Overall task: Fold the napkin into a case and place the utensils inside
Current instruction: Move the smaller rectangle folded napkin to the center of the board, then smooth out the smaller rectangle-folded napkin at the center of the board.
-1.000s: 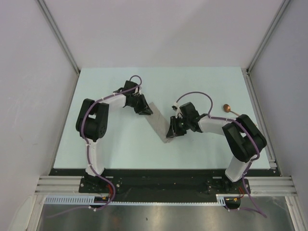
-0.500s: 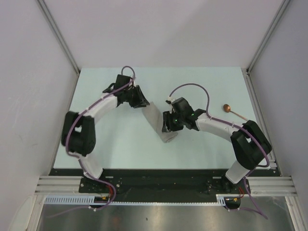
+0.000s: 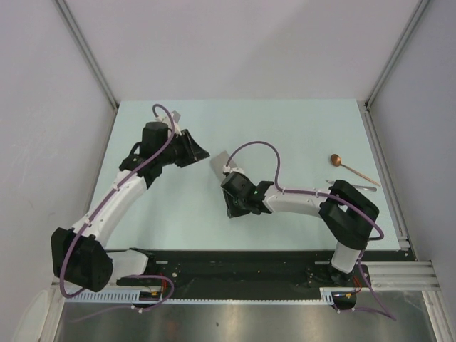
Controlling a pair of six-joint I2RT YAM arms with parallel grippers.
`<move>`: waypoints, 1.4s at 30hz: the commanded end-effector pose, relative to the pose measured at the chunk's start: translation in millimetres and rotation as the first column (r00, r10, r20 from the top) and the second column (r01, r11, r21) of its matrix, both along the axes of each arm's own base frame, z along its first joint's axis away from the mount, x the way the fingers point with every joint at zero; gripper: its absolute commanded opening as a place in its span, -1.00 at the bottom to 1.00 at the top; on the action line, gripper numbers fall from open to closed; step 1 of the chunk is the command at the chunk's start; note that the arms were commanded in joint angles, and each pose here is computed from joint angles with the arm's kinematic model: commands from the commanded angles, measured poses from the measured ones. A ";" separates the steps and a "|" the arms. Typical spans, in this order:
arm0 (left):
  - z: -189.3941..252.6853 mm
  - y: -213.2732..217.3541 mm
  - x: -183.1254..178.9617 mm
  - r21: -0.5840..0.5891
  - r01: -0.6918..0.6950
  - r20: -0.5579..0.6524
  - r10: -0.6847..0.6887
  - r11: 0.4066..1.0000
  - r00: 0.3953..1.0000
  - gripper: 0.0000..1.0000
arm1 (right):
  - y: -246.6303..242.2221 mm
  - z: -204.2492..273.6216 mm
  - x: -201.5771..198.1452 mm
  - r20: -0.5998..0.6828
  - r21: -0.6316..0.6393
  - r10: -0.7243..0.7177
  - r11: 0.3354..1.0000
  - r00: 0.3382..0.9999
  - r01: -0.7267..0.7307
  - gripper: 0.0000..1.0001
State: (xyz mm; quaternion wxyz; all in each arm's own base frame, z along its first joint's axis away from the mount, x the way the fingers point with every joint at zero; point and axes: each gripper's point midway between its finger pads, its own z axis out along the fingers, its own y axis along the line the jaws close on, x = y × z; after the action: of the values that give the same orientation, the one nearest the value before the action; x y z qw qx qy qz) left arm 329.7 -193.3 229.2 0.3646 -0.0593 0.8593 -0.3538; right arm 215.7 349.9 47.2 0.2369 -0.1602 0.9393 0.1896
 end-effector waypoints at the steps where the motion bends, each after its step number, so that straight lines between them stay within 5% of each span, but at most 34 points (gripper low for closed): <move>1: 2.8 3.2 -12.3 0.000 0.022 0.047 -0.022 1.000 0.999 -0.27 | -8.5 -11.9 14.7 0.048 -0.039 -0.111 0.993 0.993 0.113 -0.35; 12: -17.6 0.3 -22.9 0.016 0.042 0.007 -0.043 0.999 0.999 -0.27 | -71.7 -42.3 38.8 0.064 -0.128 -0.272 0.952 0.960 0.279 -0.39; 23: -18.9 -16.6 -10.8 0.004 0.101 -0.030 -0.101 0.995 0.994 -0.27 | -160.7 -57.8 128.2 0.112 -0.151 -0.435 0.881 0.893 0.448 -0.39; 31: -28.2 -27.8 -9.0 -0.002 0.124 -0.066 -0.124 0.992 0.990 -0.27 | -177.8 -55.5 187.1 0.122 -0.096 -0.438 0.888 0.890 0.450 -0.39; 37: -34.3 -32.5 -9.6 0.020 0.142 -0.076 -0.140 0.990 0.987 -0.26 | -173.3 -35.9 165.0 0.065 -0.041 -0.437 0.897 0.897 0.440 -0.37; 42: -65.6 -42.9 8.6 0.013 0.147 -0.161 -0.143 0.989 0.976 -0.28 | -163.7 0.9 158.6 0.052 0.081 -0.410 0.911 0.911 0.405 -0.14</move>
State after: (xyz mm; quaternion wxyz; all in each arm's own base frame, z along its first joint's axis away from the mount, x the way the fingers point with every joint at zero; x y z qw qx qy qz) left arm 314.0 -222.8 169.5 0.2731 -0.0279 0.8938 -0.3547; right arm 386.9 178.3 25.6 0.3236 0.0518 0.9371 0.1198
